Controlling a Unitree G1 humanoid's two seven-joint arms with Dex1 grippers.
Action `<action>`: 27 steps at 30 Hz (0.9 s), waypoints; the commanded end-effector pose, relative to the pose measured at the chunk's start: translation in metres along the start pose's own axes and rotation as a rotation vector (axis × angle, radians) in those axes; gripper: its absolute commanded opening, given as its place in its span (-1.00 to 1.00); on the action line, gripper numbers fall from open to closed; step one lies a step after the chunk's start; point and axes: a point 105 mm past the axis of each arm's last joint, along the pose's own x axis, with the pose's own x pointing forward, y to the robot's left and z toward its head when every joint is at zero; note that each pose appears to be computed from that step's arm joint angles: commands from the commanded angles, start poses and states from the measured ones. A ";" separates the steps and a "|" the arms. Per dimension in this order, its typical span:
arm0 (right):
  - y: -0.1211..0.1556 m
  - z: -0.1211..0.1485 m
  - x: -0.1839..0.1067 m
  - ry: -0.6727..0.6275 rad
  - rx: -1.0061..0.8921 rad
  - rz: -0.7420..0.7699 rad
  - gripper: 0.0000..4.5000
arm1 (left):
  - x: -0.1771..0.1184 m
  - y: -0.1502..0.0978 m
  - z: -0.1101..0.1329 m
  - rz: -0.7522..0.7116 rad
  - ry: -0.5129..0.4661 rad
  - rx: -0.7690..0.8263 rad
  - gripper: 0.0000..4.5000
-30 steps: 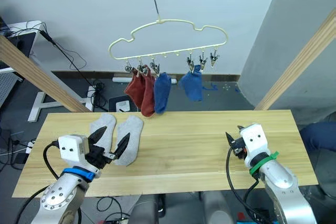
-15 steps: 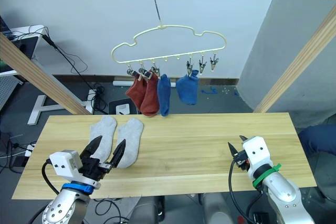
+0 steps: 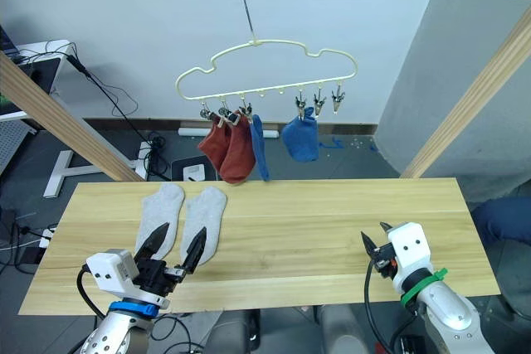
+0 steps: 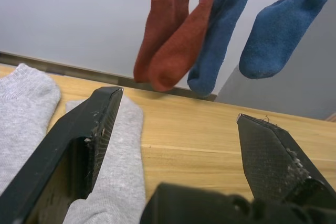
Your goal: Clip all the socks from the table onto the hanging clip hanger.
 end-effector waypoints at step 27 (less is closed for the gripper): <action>-0.001 0.010 -0.004 -0.033 -0.006 -0.011 0.03 | 0.007 -0.022 0.045 -0.030 -0.063 0.040 0.78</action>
